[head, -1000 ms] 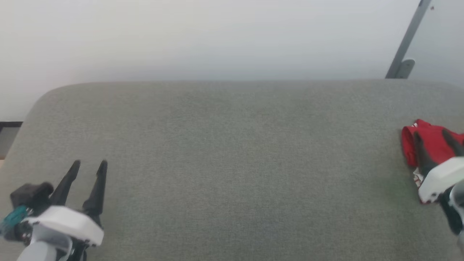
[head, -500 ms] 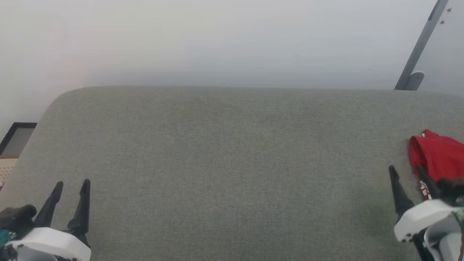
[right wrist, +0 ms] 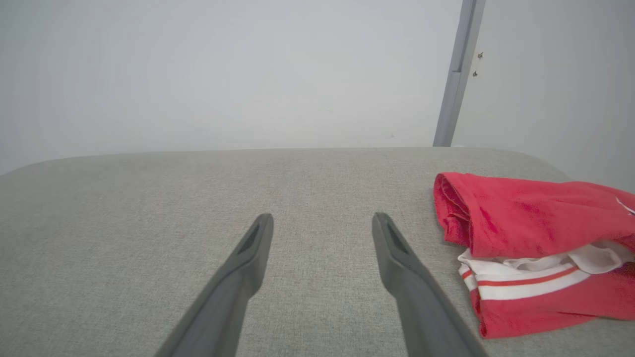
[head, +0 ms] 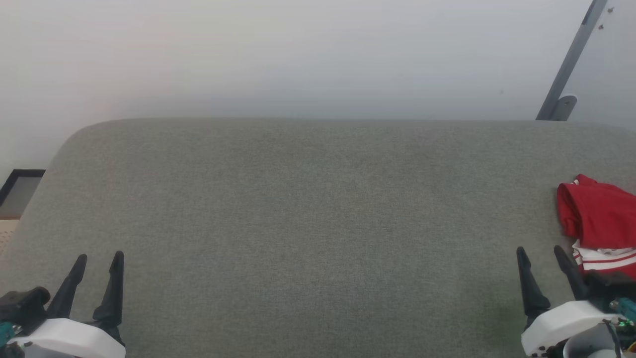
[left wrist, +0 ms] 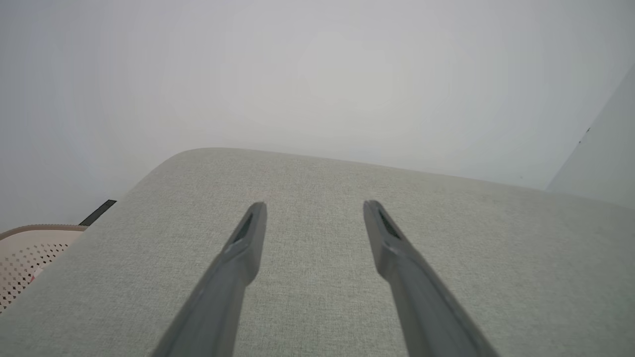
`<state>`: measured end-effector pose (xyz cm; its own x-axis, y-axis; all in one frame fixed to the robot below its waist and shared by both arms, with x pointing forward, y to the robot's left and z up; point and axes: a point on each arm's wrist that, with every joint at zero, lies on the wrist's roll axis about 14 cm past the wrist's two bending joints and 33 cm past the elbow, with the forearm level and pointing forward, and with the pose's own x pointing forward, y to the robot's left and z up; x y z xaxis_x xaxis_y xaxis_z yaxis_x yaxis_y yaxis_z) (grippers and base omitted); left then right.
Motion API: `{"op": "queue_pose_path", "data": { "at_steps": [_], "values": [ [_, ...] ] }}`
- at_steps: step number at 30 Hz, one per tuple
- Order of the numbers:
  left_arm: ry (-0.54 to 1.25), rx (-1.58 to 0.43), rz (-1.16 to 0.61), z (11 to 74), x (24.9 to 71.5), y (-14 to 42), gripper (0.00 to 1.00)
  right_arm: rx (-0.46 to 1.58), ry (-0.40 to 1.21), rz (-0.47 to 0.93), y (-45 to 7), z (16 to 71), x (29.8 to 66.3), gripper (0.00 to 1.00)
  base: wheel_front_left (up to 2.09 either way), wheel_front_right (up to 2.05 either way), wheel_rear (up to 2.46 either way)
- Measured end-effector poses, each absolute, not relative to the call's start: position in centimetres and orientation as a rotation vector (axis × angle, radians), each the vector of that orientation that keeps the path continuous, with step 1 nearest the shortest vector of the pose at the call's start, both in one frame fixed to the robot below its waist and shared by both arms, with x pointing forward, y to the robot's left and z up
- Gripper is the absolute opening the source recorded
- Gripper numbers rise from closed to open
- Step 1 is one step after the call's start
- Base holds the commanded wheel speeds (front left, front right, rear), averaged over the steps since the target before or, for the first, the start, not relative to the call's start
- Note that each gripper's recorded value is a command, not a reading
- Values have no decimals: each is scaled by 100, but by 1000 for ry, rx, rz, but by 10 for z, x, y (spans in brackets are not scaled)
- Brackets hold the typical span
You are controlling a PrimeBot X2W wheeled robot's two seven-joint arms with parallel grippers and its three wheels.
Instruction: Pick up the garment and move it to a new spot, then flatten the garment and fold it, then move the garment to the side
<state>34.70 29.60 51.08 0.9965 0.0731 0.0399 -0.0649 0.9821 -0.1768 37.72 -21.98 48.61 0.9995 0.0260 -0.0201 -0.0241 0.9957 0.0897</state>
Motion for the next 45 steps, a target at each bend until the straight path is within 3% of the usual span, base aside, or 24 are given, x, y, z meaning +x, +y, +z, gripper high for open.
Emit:
{"op": "queue_pose_path", "data": {
  "at_steps": [24,25,31,45],
  "values": [
    [-43,-188,44,510,354,286,100,94,27,7,-218,489,366,100,0,0,0],
    [-44,-190,47,510,353,287,0,94,26,9,-217,489,366,0,0,0,0],
    [50,-275,59,474,342,268,0,135,127,-9,-215,457,351,0,0,0,0],
    [62,-506,103,471,346,262,0,392,125,-58,-217,459,354,0,0,0,0]
  ]
}}
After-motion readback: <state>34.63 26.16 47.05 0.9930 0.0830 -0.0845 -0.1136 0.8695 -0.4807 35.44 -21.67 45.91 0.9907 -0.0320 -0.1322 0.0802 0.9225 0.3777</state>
